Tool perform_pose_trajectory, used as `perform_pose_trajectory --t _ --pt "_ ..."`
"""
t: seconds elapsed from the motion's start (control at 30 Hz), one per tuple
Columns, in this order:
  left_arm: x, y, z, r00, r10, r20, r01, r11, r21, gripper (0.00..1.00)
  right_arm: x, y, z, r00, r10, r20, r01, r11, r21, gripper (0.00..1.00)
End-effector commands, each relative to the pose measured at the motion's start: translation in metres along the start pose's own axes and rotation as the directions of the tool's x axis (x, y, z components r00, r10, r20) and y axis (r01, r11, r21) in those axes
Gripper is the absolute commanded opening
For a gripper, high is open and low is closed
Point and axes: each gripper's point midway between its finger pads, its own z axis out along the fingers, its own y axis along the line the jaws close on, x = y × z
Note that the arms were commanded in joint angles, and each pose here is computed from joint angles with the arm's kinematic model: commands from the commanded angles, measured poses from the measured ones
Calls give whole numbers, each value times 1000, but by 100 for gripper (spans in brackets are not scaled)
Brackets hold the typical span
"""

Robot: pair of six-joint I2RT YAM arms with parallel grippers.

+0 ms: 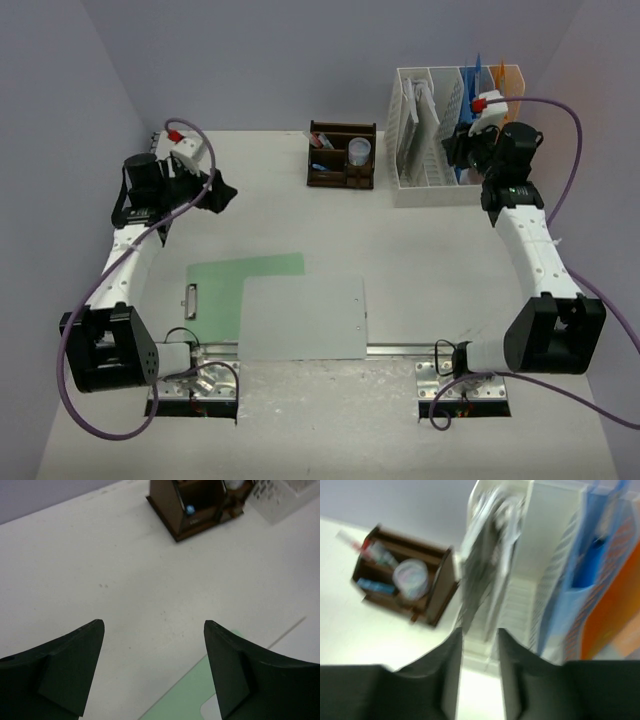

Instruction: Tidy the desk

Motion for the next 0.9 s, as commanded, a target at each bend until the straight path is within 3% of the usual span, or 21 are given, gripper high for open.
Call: perform_pose_trajectory --t 0.0,0.1,0.2,0.33,0.47,0.6,0.63,0.87 --pt "64 -69 4 945 262 -197 -195 932 305 76 64 96 -39 948 93 -305 -182 943 -277 42" --pt "101 -101 0 898 351 -265 -195 858 476 74 96 143 -63 906 86 -414 -261 884 -387 47" --pt "121 -113 -3 870 398 -289 -204 827 524 76 131 176 -86 825 116 -553 -395 818 -418 42" --pt "122 -111 0 865 434 -254 -269 826 495 80 185 219 -127 619 187 -763 -621 711 -330 34" --pt "122 -111 0 866 441 -236 -286 824 489 83 228 248 -158 438 217 -872 -746 629 -218 31" --pt "130 -112 -3 855 457 -245 -290 814 504 83 251 261 -166 376 226 -899 -795 577 -188 30" --pt "135 -112 -4 848 464 -255 -290 811 509 82 252 261 -160 398 234 -887 -793 574 -205 31" --pt "171 -109 -11 773 536 -339 -304 782 544 80 273 268 -144 339 260 -904 -827 541 -154 37"
